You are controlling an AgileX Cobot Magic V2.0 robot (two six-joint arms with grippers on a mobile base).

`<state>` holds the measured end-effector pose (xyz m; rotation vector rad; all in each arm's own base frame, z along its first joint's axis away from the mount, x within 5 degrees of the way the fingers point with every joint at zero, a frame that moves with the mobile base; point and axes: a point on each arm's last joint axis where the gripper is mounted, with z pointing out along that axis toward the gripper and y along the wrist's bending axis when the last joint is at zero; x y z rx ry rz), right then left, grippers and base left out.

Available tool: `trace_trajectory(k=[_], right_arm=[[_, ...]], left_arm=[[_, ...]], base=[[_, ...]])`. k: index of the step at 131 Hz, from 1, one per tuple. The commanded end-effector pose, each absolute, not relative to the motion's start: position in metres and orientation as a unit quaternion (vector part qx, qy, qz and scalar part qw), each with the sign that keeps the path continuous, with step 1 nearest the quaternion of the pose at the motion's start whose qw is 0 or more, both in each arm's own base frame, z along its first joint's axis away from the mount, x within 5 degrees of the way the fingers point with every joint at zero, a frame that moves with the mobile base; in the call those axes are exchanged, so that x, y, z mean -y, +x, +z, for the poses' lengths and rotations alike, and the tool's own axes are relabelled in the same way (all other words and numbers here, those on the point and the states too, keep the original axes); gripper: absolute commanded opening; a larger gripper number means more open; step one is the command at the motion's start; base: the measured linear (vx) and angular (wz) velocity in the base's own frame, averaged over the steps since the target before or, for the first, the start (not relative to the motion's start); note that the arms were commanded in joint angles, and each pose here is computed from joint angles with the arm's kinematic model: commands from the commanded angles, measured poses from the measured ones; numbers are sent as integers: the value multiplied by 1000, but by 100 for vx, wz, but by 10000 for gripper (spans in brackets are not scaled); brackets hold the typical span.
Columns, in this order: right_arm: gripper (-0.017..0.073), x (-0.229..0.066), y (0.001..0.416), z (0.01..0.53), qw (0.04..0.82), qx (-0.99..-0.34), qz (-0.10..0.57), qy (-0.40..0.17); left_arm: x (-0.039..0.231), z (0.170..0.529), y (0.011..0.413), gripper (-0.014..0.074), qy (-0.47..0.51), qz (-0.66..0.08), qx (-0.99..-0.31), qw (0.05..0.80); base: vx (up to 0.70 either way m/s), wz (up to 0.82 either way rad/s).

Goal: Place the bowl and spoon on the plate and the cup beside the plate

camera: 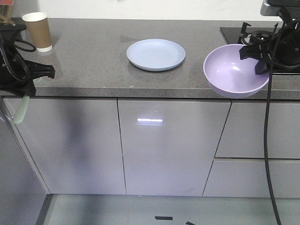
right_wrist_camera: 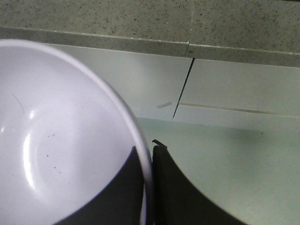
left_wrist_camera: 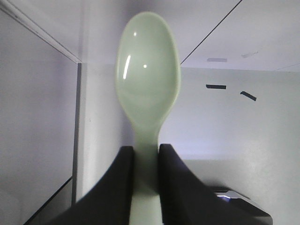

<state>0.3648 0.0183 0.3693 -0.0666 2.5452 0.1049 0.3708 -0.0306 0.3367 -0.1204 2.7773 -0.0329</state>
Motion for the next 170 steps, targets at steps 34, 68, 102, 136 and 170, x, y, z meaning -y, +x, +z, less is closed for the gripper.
trace_trajectory(k=[34,68,102,136,170], right_arm=[[-4,-18,357,397,350,-935,39,-28],[-4,-18,357,397,350,-935,39,-28],[-4,-18,357,397,350,-935,39,-28],[-4,-18,357,397,350,-935,39,-28],[-4,-18,357,397,350,-936,39,-28]], left_arm=[[32,363,363,-6,-40,-20,-973,228],[32,363,363,-6,-40,-20,-973,228],[32,363,363,-6,-40,-20,-973,228],[32,363,363,-6,-40,-20,-973,228],[32,363,363,-6,-40,-20,-973,228]], base=[[9,-7],[12,-3],[15,-1],[17,3],[19,-2]])
